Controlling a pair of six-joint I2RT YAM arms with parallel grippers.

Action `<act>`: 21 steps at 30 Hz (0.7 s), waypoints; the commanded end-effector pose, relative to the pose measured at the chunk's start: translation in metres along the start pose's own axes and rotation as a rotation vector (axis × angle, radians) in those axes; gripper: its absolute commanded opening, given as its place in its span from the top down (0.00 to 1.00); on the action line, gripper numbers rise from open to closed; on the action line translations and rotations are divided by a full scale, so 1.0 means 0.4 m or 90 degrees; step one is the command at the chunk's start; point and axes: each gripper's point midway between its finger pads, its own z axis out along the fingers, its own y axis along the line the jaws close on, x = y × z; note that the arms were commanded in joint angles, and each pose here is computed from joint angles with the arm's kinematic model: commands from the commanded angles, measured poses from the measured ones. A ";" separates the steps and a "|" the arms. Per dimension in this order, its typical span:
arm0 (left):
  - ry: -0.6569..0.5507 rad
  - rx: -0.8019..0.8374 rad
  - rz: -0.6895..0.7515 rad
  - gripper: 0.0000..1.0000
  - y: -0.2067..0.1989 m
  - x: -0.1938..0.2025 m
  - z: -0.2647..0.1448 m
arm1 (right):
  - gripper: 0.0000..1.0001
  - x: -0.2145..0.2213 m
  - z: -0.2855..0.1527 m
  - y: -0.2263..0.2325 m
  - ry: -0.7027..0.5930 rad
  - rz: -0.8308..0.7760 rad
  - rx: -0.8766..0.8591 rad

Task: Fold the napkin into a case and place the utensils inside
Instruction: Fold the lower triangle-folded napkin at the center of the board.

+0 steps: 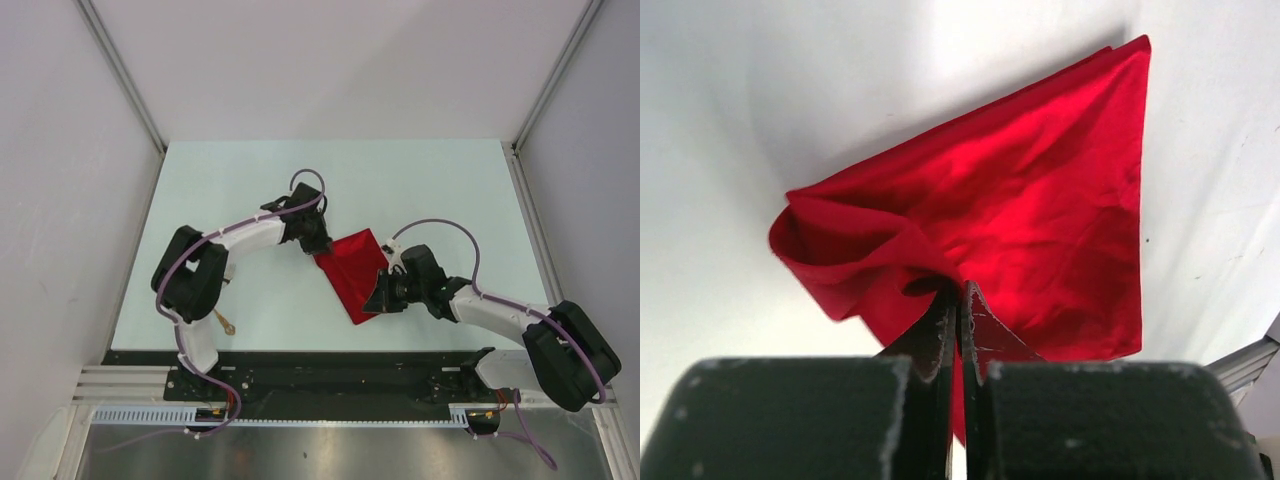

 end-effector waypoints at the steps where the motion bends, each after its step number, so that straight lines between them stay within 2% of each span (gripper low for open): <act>1: -0.055 -0.006 0.005 1.00 -0.038 -0.069 0.011 | 1.00 0.053 -0.012 -0.024 0.044 0.020 0.004; 12: -0.034 0.015 0.016 1.00 -0.087 -0.064 0.062 | 1.00 0.063 -0.011 -0.077 0.045 0.044 0.041; 21: -0.044 0.028 0.030 1.00 -0.119 -0.064 0.066 | 1.00 0.087 -0.021 -0.110 0.056 0.068 0.080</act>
